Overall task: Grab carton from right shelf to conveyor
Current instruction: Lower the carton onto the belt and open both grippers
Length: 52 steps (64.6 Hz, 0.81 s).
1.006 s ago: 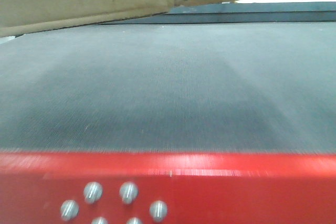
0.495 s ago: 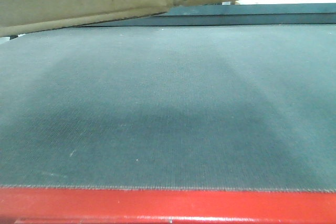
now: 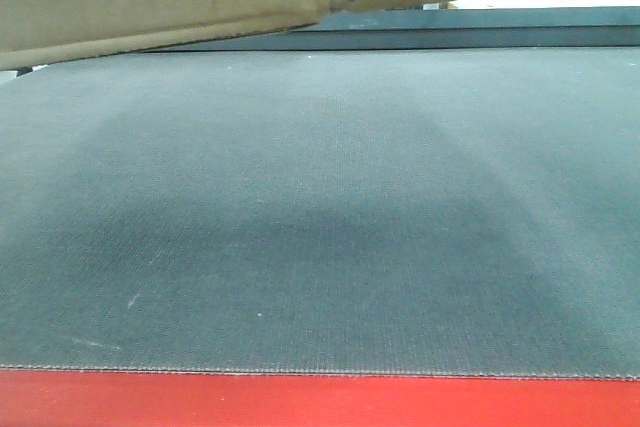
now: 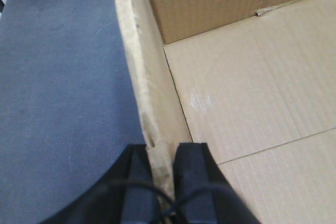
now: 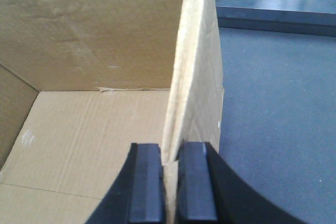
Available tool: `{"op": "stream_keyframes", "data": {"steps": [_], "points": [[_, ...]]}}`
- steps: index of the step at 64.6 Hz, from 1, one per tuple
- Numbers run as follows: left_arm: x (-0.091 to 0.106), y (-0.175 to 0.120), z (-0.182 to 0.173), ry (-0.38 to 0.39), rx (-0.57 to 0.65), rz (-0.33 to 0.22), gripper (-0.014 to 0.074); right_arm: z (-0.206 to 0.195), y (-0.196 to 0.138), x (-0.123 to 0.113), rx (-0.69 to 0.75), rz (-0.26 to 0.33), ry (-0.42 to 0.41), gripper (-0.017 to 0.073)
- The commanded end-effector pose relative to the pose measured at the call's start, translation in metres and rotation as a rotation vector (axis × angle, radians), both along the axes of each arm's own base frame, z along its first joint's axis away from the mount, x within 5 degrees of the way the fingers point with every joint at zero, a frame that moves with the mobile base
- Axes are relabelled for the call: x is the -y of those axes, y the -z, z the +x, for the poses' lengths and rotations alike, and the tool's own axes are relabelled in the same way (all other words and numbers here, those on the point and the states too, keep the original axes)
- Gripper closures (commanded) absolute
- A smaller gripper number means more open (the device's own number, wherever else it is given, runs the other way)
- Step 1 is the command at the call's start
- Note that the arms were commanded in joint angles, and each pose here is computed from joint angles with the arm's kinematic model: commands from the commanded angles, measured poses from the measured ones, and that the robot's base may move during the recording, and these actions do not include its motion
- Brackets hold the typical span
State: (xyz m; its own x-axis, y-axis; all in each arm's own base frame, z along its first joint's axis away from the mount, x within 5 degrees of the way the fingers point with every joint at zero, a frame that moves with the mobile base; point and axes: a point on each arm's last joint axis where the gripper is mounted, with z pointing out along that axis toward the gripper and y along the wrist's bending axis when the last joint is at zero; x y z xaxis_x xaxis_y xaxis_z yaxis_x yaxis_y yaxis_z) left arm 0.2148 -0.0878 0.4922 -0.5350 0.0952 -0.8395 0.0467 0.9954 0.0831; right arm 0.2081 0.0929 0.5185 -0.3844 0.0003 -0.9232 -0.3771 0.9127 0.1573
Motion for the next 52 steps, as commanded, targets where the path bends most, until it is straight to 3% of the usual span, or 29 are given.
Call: {"op": "stream_keyframes", "data": {"steps": [1,26,37,43,52], "points": [[-0.01,-0.005,-0.004,-0.043,0.021,0.063,0.061,-0.003,-0.011,0.007,0.099,-0.011,0.032,0.0628],[-0.01,-0.005,-0.004,-0.043,0.021,0.063,0.061,-0.003,-0.012,0.007,0.105,-0.007,0.031,0.0628],[-0.01,-0.004,-0.002,-0.046,0.015,0.063,0.061,-0.004,-0.013,0.004,0.098,0.028,0.012,0.0628],[-0.008,-0.004,0.006,-0.024,0.045,0.021,0.061,-0.005,-0.011,0.004,0.076,0.018,0.01,0.0628],[-0.01,0.001,0.026,-0.014,0.044,-0.106,0.061,-0.001,-0.002,0.006,0.004,-0.028,0.022,0.0628]]}}
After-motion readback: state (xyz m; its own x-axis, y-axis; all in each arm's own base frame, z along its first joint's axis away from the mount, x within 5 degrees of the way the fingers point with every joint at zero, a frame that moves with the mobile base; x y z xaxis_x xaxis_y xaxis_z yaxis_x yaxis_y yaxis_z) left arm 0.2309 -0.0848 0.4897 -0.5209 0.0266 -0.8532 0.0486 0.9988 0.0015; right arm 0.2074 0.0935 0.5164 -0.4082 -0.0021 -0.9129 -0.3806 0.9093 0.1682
